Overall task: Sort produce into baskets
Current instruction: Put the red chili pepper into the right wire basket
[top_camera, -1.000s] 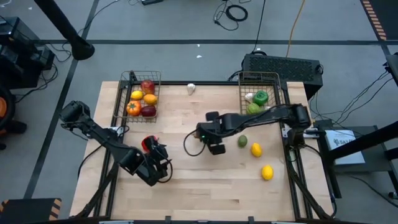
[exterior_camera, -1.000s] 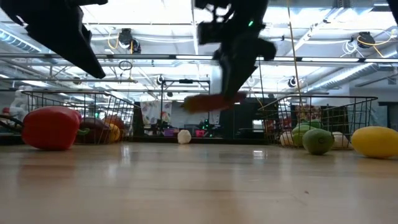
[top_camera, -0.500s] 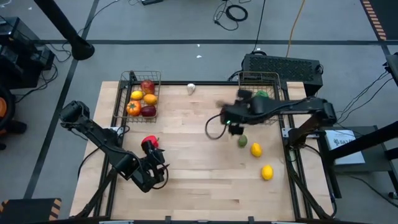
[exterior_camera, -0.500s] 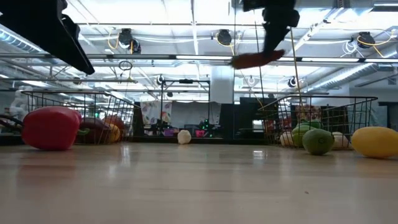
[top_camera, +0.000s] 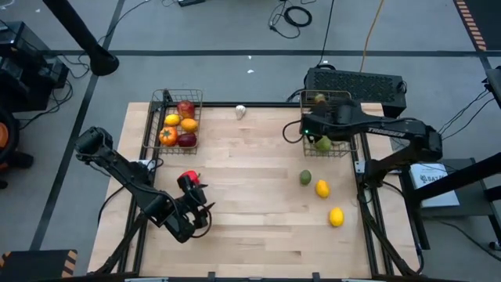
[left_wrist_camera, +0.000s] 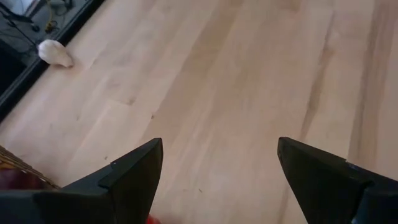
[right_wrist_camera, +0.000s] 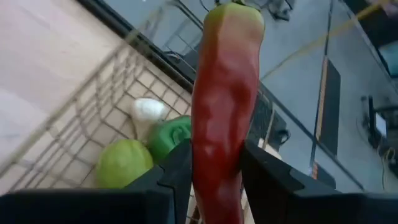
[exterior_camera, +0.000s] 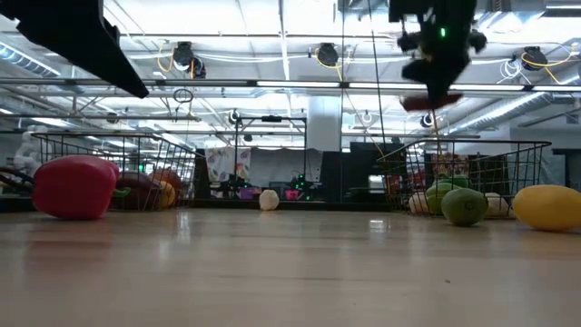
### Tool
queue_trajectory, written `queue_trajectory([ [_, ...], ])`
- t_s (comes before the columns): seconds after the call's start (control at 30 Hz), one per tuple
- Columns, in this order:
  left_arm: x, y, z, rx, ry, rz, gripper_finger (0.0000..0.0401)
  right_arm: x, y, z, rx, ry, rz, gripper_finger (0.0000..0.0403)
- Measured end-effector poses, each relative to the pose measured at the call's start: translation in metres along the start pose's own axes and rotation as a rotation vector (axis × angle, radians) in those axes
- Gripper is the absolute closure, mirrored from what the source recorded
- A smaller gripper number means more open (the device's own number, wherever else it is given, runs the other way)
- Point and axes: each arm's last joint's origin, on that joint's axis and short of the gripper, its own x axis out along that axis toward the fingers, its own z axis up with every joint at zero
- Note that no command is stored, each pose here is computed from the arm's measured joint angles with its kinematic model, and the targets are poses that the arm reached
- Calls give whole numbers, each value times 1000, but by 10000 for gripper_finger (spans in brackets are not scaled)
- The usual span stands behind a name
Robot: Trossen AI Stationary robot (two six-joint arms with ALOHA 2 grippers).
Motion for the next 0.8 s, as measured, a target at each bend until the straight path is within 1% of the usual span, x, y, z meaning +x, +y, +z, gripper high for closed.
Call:
queue_trajectory([
  [0.07, 0, 1, 0, 9, -1, 8, 77, 15, 5, -8, 21, 18, -6, 285],
  [0.23, 0, 1, 0, 16, -19, 24, 77, 47, 21, -26, -36, 83, 49, 285],
  [0.33, 0, 2, 0, 28, -23, 32, 77, 58, 26, -34, -35, 101, 60, 284],
  [0.5, 0, 2, 0, 40, -24, 32, 77, 67, 27, -43, -31, 146, 54, 284],
  [0.63, 0, 2, 0, 41, -22, 30, 77, 67, 28, -44, -21, 174, 83, 284],
  [0.7, 0, 2, 0, 44, -21, 30, 77, 67, 28, -44, -19, 172, 79, 283],
  [0.8, 0, 2, 0, 46, -19, 30, 77, 67, 27, -45, -23, 175, 76, 268],
])
